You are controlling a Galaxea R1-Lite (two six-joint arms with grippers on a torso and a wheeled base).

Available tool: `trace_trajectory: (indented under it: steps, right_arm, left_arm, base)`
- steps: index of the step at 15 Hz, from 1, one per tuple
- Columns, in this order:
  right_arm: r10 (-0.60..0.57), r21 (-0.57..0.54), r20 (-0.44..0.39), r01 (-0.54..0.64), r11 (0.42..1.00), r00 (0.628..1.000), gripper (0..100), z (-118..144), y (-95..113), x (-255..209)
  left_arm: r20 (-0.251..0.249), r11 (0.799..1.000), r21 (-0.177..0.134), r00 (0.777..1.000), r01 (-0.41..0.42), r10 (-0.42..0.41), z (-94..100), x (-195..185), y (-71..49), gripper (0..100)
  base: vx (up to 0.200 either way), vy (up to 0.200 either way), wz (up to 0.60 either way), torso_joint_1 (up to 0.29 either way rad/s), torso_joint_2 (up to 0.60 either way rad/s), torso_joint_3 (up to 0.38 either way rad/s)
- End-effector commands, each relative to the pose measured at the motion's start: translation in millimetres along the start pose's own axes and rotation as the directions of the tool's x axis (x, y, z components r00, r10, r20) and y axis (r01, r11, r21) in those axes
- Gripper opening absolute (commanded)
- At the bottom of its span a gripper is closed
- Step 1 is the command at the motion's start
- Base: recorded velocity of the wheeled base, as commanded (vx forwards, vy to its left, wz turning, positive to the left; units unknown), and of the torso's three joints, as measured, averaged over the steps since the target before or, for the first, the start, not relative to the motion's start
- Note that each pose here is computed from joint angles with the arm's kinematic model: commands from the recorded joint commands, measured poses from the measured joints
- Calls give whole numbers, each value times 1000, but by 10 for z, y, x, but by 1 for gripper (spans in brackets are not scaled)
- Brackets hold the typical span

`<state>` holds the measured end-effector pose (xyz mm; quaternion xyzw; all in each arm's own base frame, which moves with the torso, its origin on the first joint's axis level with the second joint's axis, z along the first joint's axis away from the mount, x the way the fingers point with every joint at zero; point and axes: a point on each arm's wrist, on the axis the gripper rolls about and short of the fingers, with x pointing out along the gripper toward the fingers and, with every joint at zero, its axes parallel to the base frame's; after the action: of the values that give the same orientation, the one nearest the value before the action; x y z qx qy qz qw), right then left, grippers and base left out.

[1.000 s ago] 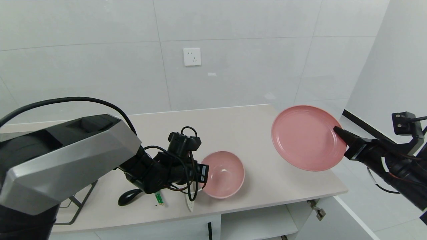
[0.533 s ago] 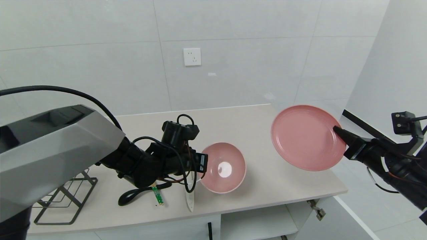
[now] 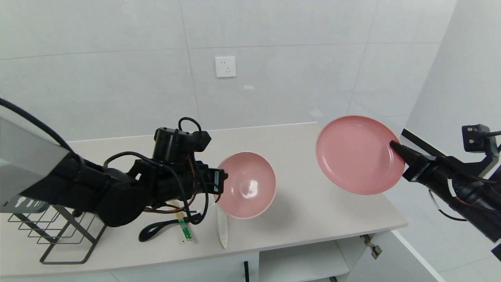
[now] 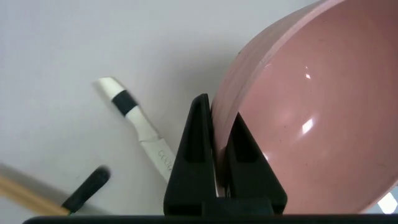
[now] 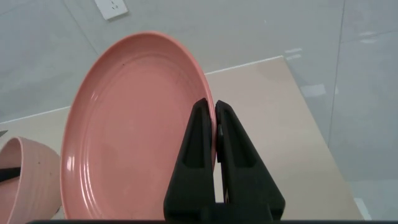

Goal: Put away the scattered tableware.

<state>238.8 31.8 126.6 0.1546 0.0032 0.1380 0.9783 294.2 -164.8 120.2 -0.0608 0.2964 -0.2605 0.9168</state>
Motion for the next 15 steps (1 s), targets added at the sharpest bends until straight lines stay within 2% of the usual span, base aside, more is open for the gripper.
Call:
trace_trajectory:
  steps: [1,4,8,10,12,13,15]
  right_arm:
    - [19,-6,24,-19,1000,1000,0,54,43,-7]
    - [39,-27,29,-38,999,999,0,66,90,-11]
    - [101,-38,66,-98,994,993,0,161,243,-111]
    - [143,-30,53,-141,990,988,0,131,354,-146]
    - [154,-22,5,-154,988,988,0,33,391,-215]
    - [150,-22,-14,-150,988,989,0,-3,383,-248]
    - [147,-15,-26,-148,989,989,0,-25,379,-274]
  left_arm:
    - [65,1000,6,998,10,-11,63,-404,-42,0]
    - [108,1000,12,994,20,-22,38,-721,-77,0]
    - [167,999,13,985,38,-39,-94,-1226,-94,0]
    - [182,1000,4,983,28,-29,-180,-1355,-54,0]
    - [194,1000,-21,981,-4,8,-197,-1395,39,0]
    - [206,1000,-23,979,14,-9,-184,-1399,41,0]
    - [256,994,-16,961,112,-104,-171,-1448,11,0]
  base:
    - [0,0,0,0,0,0]
    - [0,0,0,0,0,0]
    - [0,0,0,0,0,0]
    - [0,0,0,0,0,0]
    - [0,0,0,0,0,0]
    - [0,0,0,0,0,0]
    - [0,0,0,0,0,0]
